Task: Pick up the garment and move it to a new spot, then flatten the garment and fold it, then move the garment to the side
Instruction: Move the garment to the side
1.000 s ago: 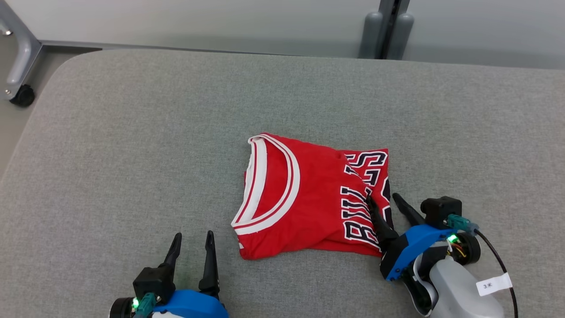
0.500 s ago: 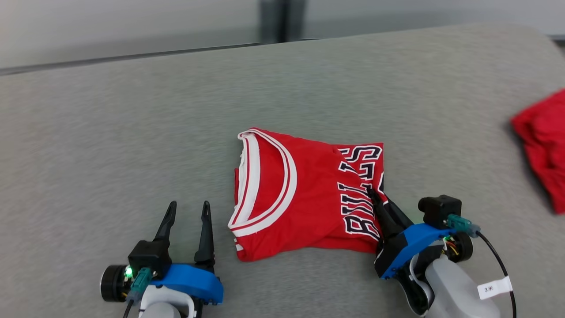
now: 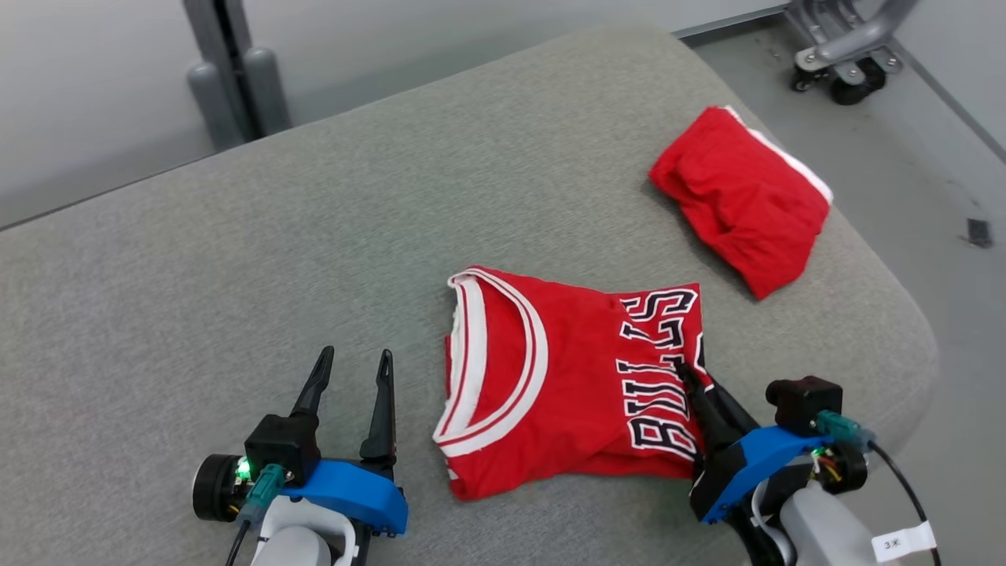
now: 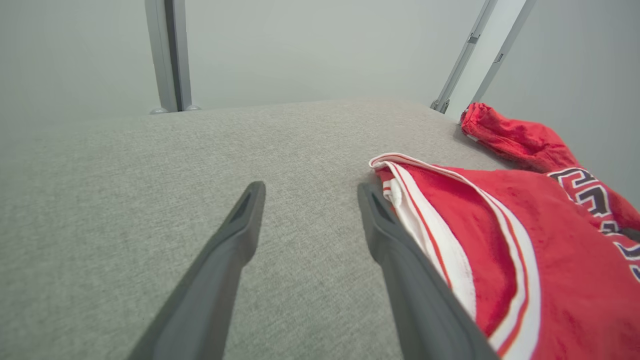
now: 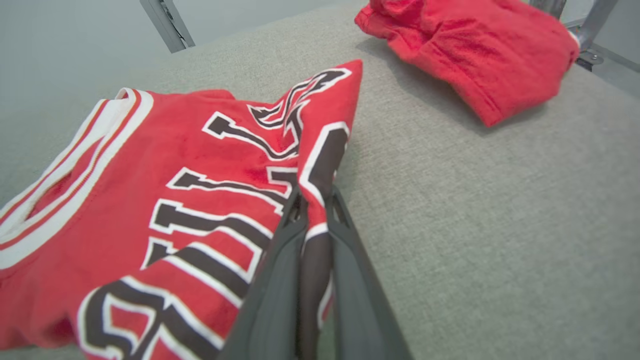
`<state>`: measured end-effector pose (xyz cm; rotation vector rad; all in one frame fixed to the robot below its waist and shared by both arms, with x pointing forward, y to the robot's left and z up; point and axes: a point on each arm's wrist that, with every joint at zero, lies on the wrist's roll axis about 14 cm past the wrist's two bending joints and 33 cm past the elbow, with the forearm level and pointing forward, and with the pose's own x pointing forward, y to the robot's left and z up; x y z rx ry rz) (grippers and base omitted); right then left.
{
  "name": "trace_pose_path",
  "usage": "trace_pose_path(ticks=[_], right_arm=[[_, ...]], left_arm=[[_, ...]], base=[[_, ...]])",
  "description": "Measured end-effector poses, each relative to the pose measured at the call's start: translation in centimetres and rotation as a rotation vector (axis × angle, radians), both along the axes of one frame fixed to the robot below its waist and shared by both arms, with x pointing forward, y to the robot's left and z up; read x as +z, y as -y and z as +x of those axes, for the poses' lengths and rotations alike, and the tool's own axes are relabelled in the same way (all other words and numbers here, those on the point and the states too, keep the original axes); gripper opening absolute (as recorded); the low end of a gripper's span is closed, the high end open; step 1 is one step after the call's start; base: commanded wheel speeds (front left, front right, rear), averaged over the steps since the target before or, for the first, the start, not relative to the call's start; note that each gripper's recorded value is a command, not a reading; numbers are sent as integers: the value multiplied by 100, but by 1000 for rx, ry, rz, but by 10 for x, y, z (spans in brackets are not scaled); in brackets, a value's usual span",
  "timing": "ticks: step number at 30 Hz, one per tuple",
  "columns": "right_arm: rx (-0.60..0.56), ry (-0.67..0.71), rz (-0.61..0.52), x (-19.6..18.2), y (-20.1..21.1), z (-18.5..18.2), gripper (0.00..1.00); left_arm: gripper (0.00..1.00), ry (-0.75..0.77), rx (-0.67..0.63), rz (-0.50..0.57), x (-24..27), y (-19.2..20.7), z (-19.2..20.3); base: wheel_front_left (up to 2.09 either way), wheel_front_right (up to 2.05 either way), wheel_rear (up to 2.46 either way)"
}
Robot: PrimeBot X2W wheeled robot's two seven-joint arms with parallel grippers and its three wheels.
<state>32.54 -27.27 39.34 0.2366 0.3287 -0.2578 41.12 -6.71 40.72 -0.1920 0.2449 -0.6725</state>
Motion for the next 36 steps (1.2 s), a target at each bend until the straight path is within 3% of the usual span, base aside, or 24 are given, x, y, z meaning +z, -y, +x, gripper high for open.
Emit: trace_pose_path(ticks=[4,13,23,24,25,29,36], right_arm=[[-8,34,-71,20,23,3,0],[24,94,-326,87,91,68,0],[-42,-76,-672,133,196,95,0],[-47,-92,-697,136,203,96,16],[-60,-101,-711,138,209,96,100],[-103,-82,-688,138,212,105,100],[-39,87,-602,134,148,139,100]], left_arm=[[100,3,-33,5,1,10,-5],[100,-22,2,46,-17,-9,0],[100,-53,83,71,-34,-41,10],[100,-54,90,71,-34,-43,12],[100,-55,97,73,-35,-45,13],[100,-60,123,72,-37,-52,17],[100,-44,187,78,-31,-68,25]], base=[[0,0,0],[0,0,0],[0,0,0],[0,0,0],[0,0,0],[0,0,0],[0,0,0]])
